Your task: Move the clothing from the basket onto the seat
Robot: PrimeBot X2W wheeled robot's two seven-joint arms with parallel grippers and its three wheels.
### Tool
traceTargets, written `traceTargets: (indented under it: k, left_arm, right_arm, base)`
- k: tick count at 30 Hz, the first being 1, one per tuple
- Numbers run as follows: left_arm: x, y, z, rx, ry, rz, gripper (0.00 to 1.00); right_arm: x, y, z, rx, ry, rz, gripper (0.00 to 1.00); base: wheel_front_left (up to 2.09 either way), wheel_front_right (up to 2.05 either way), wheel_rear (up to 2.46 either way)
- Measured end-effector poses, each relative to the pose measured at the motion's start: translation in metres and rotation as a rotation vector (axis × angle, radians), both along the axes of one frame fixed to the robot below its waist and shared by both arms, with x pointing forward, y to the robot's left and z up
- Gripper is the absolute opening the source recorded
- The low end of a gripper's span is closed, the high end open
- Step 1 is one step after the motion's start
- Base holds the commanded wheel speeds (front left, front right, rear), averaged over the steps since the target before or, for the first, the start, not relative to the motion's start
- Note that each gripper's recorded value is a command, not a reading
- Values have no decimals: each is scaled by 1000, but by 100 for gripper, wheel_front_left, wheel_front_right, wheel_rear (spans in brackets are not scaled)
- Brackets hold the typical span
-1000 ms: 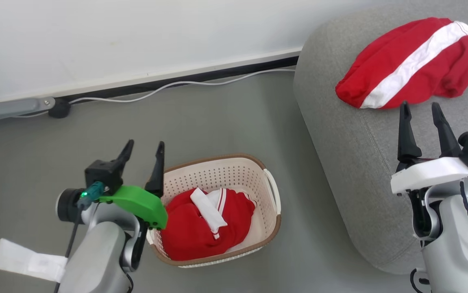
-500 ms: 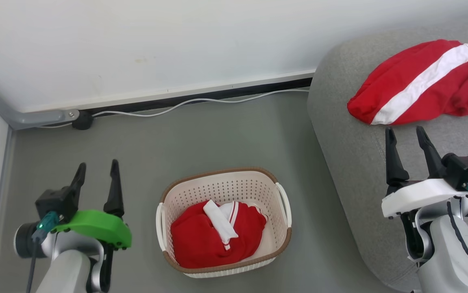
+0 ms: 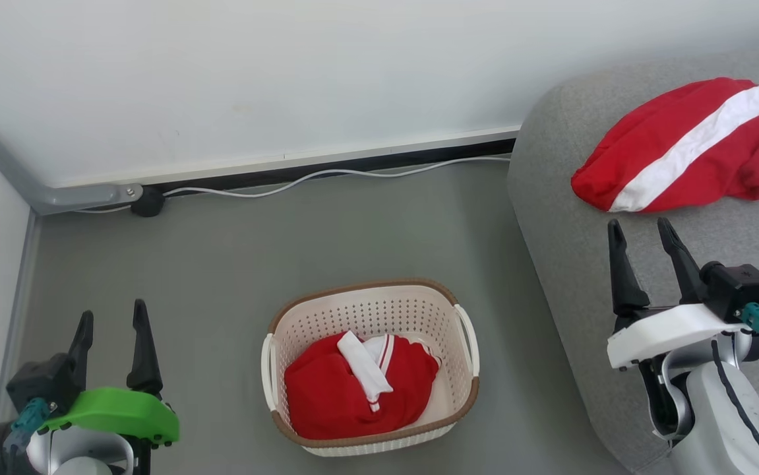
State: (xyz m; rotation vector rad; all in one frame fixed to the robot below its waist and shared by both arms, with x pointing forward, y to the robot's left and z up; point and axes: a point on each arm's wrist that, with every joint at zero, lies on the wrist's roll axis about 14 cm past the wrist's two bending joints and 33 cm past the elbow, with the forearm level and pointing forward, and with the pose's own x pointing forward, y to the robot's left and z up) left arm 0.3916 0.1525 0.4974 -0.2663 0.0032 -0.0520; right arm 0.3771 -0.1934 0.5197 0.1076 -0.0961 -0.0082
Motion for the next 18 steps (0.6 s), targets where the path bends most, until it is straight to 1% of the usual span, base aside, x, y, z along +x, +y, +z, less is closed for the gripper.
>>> traceTargets:
  k: [8, 18]
  left_arm:
    - [-15, 15, -5, -5, 13, 44, 100]
    - [-22, 20, -5, -4, 10, 59, 100]
  right_arm:
    - [-4, 7, -4, 6, 11, 17, 100]
    - [-4, 13, -6, 8, 15, 34, 100]
  base:
    - [0, 0, 0]
    - [0, 0, 0]
